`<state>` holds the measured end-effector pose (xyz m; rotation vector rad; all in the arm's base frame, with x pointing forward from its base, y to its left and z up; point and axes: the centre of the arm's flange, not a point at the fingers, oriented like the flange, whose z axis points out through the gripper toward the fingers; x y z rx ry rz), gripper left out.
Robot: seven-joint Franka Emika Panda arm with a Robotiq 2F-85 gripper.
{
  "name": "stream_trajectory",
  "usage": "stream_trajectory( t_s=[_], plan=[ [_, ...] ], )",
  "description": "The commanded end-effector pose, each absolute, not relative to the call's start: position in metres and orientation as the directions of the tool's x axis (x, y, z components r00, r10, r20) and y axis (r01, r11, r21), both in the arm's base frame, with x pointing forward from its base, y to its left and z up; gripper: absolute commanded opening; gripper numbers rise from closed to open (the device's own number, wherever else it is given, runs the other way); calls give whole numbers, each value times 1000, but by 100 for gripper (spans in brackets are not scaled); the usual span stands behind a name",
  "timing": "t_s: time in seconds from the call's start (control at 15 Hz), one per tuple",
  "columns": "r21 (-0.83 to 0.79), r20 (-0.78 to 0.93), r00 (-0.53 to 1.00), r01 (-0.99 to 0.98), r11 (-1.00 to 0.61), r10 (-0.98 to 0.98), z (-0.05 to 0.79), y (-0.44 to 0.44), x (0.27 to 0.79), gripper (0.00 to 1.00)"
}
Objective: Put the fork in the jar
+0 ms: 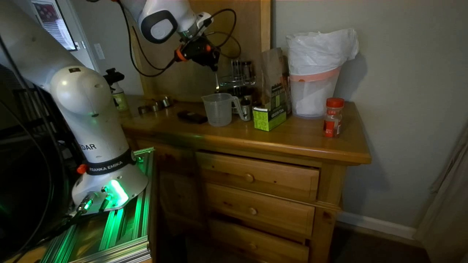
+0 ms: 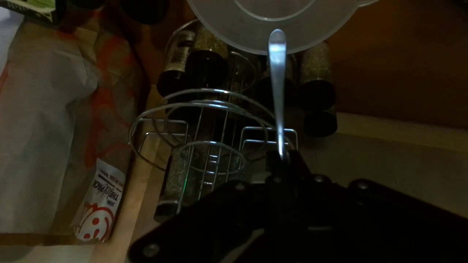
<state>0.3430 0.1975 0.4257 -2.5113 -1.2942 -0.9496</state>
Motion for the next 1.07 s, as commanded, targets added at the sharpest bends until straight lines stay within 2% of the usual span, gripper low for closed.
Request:
stream_trajectory(
  t_s=[0.0, 1.0],
  plan=[
    [132, 601, 410, 795, -591, 686, 401, 179, 327, 2],
    [114, 611, 307, 878, -465, 729, 344, 143, 321, 2]
  ],
)
